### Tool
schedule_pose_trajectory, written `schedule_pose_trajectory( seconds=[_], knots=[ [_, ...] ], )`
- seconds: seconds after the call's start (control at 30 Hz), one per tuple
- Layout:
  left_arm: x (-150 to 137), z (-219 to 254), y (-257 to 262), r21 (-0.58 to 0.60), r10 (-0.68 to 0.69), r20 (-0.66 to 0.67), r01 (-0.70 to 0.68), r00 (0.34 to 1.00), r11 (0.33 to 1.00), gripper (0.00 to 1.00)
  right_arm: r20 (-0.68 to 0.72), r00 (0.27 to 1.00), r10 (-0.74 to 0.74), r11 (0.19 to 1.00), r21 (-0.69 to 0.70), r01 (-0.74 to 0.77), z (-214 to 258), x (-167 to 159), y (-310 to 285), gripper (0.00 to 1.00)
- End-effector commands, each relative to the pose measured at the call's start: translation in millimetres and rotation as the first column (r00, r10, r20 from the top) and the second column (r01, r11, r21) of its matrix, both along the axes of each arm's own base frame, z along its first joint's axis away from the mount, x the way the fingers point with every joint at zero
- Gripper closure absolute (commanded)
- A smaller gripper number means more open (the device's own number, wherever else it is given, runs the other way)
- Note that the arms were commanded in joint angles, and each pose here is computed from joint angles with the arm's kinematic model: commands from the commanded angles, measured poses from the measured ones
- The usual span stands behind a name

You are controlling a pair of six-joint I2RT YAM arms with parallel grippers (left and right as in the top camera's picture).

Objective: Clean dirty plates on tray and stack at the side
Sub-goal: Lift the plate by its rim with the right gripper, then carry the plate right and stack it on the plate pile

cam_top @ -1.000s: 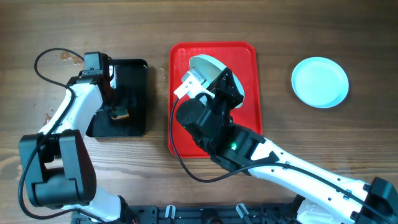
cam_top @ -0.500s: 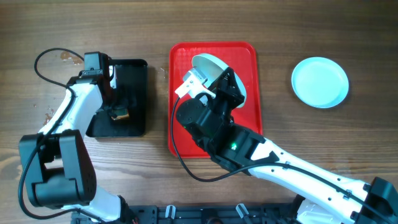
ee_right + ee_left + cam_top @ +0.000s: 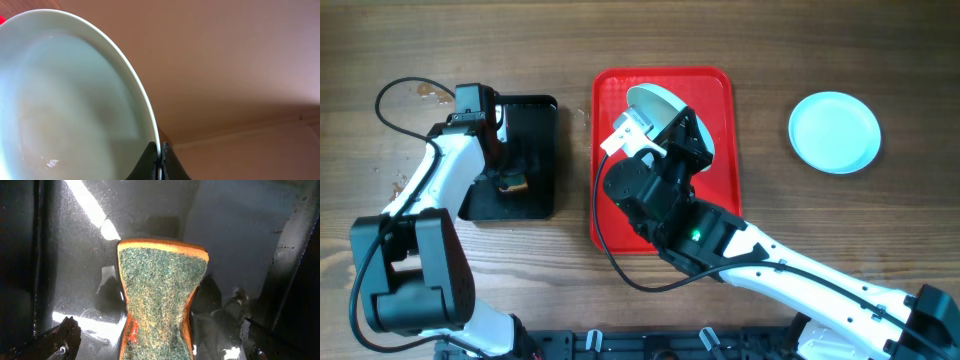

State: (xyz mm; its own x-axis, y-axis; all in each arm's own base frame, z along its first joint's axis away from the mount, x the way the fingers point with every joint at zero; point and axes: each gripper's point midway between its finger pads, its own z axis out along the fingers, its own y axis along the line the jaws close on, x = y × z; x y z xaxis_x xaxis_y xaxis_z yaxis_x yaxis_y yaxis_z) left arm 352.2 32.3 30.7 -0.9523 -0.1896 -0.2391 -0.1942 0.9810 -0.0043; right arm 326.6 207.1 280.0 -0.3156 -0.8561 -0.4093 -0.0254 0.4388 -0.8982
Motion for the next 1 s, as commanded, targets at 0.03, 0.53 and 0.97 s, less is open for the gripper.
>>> schedule_pose_trajectory(
  seconds=[0.03, 0.53, 0.97],
  knots=[
    [-0.4, 1.2, -2.4, -0.011, -0.017, 0.006, 0.017, 1.0, 1.0, 0.0, 0.02, 1.0, -0.014, 1.0, 0.016, 0.013, 7.2, -2.4, -3.5, 0.96],
    [-0.4, 1.2, -2.4, -0.011, -0.017, 0.006, 0.017, 1.0, 1.0, 0.0, 0.031, 0.999, -0.017, 0.999, 0.048, 0.015, 7.9, -1.9, -2.8, 0.96],
    [-0.4, 1.2, -2.4, -0.011, -0.017, 0.006, 0.017, 1.0, 1.0, 0.0, -0.36, 0.923, 0.137, 0.702, 0.692, 0.166, -94.4, 16.1, -7.2, 0.96]
  ],
)
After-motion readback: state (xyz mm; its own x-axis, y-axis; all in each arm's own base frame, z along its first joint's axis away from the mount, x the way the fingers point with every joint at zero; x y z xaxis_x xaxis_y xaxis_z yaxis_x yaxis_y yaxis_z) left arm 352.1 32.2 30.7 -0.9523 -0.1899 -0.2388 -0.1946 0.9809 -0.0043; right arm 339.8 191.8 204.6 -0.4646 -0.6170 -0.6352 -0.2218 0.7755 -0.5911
